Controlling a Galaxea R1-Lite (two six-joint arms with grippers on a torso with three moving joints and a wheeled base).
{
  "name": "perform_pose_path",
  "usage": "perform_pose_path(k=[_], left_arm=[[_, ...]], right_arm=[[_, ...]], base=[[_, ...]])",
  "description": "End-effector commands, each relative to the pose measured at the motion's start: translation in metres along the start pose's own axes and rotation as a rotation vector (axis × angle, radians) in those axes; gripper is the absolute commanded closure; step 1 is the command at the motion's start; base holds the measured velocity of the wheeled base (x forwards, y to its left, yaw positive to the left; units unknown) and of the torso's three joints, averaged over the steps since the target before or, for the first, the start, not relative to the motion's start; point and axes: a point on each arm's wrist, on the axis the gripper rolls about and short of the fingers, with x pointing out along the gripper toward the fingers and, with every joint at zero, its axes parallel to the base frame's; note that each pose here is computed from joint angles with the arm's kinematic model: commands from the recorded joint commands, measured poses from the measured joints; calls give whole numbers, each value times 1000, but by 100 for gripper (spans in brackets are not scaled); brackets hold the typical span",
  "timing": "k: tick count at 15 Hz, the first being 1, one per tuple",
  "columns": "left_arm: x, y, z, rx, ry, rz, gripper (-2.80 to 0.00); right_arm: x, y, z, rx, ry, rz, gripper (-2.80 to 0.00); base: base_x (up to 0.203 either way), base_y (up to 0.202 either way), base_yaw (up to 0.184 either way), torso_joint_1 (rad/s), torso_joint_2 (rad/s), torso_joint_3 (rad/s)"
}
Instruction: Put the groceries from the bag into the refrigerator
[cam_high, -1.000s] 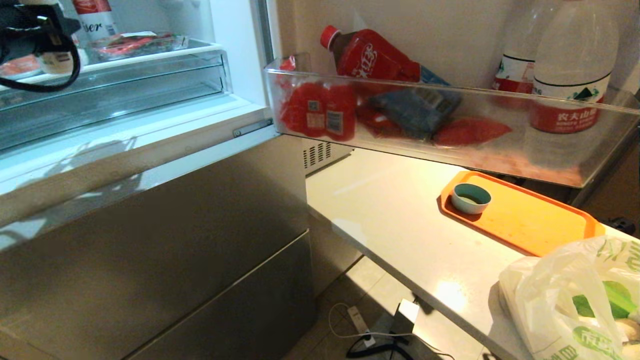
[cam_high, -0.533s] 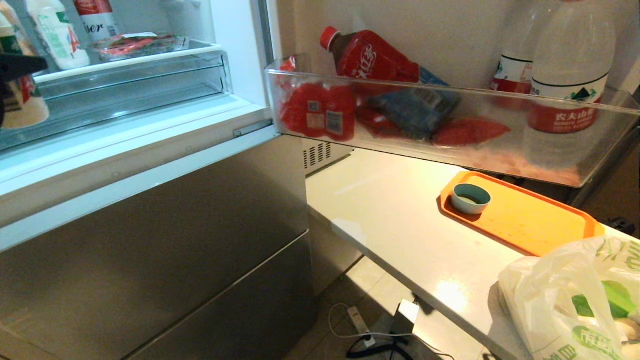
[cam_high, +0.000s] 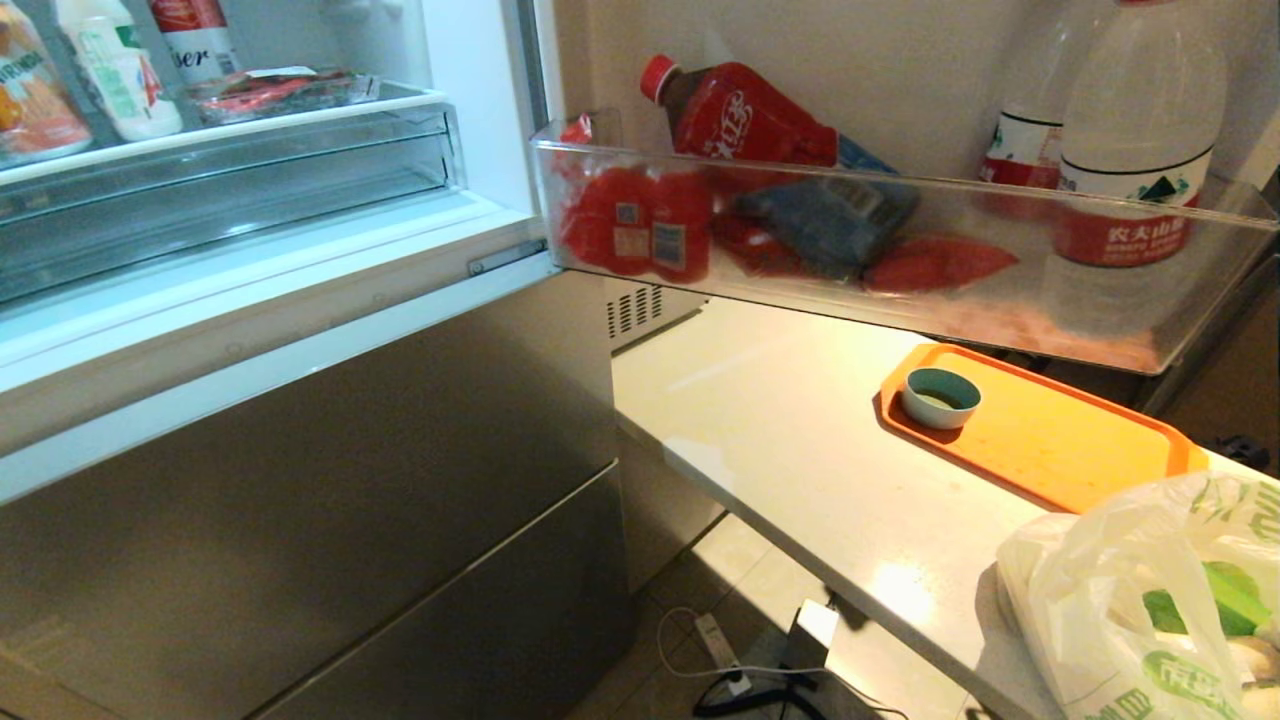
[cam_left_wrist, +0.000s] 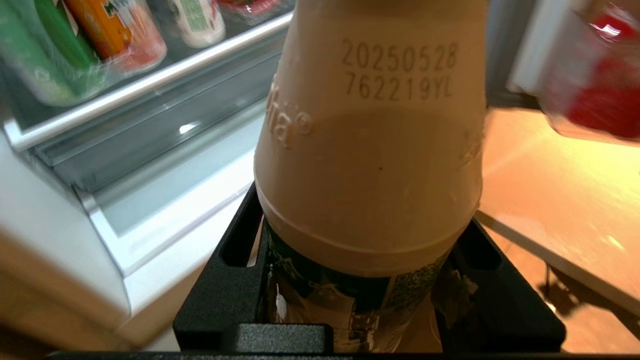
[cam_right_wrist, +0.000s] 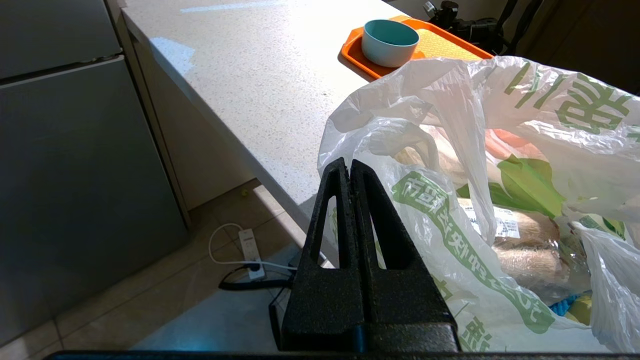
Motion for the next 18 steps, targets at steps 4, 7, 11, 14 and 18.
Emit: perform_pose_path(k=[4, 7, 11, 14, 18], left_arm=[[-87, -11, -52, 6, 49, -48, 0], [-93, -12, -66, 38, 82, -55, 0], [-93, -12, -66, 40, 83, -56, 0], [-92, -12, -66, 47, 78, -55, 0], [-91, -12, -65, 68, 74, -56, 0]], right_arm=[[0, 0, 0, -1, 0, -2, 0], [0, 0, 0, -1, 0, -1, 0], [0, 0, 0, -1, 0, -2, 0], [0, 0, 0, 1, 0, -1, 0], [0, 0, 0, 1, 0, -1, 0]], base=[[0, 0, 0, 0, 0, 0], [0, 0, 0, 0, 0, 0], [116, 0, 1, 1, -5, -1], [192, 0, 0, 19, 3, -5], [24, 0, 1, 2, 1, -2]])
